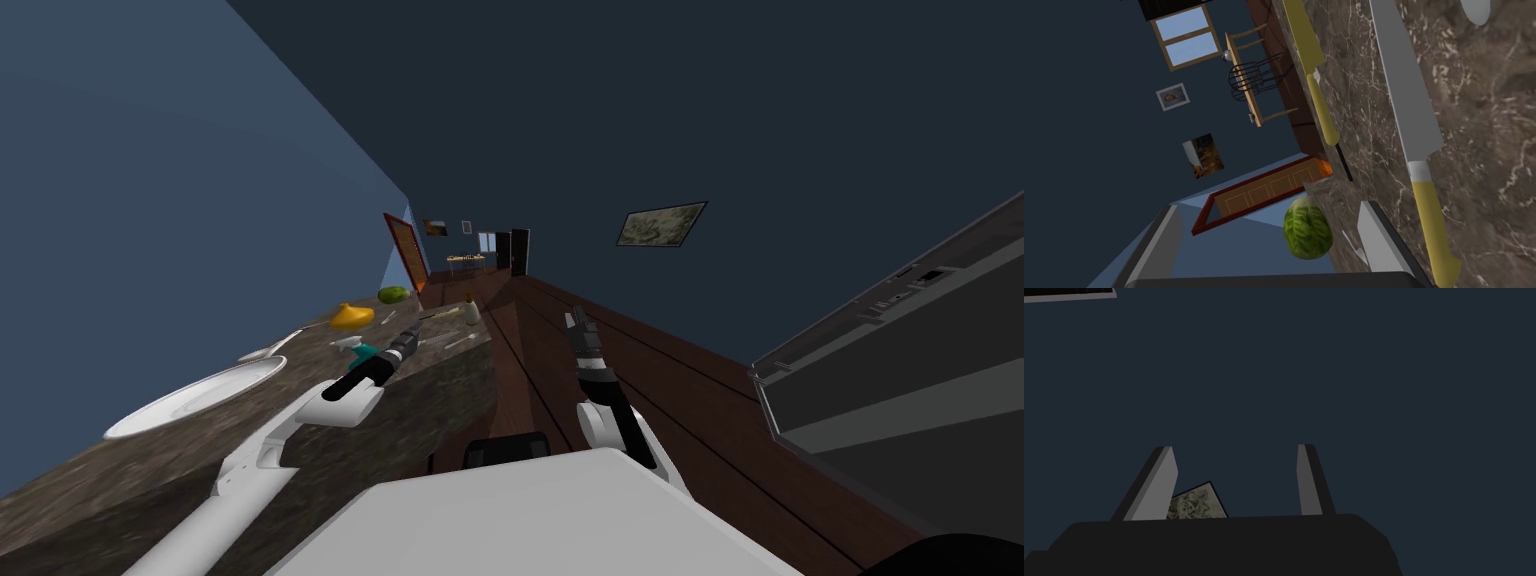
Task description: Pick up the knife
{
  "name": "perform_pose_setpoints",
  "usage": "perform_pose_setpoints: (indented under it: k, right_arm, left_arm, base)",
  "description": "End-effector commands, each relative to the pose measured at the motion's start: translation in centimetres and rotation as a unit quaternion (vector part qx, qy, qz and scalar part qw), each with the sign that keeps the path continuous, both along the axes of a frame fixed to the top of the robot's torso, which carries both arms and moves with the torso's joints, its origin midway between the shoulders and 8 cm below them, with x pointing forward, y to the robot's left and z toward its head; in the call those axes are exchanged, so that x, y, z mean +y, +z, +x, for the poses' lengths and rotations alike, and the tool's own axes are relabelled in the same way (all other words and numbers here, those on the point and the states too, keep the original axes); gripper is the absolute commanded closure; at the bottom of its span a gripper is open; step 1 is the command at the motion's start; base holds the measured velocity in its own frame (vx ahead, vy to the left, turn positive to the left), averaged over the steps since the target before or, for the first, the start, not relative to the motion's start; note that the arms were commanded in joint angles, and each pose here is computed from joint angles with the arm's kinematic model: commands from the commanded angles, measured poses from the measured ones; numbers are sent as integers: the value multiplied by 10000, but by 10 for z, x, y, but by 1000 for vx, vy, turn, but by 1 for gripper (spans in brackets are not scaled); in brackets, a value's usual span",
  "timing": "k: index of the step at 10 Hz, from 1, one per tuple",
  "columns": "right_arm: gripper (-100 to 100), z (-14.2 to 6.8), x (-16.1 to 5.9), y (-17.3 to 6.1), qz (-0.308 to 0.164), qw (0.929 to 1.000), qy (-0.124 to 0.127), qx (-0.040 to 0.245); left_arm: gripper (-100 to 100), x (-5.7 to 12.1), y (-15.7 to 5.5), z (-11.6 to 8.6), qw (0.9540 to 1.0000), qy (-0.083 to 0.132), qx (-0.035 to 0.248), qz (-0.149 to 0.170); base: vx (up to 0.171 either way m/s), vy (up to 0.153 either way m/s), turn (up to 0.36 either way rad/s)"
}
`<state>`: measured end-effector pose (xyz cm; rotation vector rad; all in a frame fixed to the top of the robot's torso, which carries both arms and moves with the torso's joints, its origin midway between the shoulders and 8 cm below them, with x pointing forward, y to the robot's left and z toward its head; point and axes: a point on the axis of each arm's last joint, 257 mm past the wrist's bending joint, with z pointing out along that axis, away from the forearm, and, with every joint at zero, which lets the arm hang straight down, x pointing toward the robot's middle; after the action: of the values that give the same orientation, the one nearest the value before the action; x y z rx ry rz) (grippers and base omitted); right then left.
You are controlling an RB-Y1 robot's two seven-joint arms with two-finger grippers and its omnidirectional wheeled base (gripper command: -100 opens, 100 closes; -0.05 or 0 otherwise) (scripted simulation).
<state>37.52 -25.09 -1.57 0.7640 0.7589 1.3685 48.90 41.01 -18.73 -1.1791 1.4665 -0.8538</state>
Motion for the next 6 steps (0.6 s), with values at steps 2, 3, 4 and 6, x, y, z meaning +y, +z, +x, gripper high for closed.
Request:
perform_pose_setpoints:
  k: [2, 3, 4, 6]
  right_arm:
    - [0, 0, 0, 0, 0, 10000, 0, 0]
    - [0, 0, 0, 0, 0, 10000, 0, 0]
    - [0, 0, 0, 0, 0, 10000, 0, 0]
    - [0, 0, 0, 0, 0, 10000, 0, 0]
  left_arm:
    - [-100, 30, -14, 0, 9989, 277, 386, -18]
    - [-100, 33, -20, -2, 9982, 334, 497, -13]
    - [-100, 35, -24, -4, 9976, 377, 580, -10]
    - [-100, 59, -34, -6, 9941, 621, 884, -50]
  base:
    - [28, -35, -28]
    - [30, -46, -41]
    - [14, -17, 7]
    - [43, -36, -61]
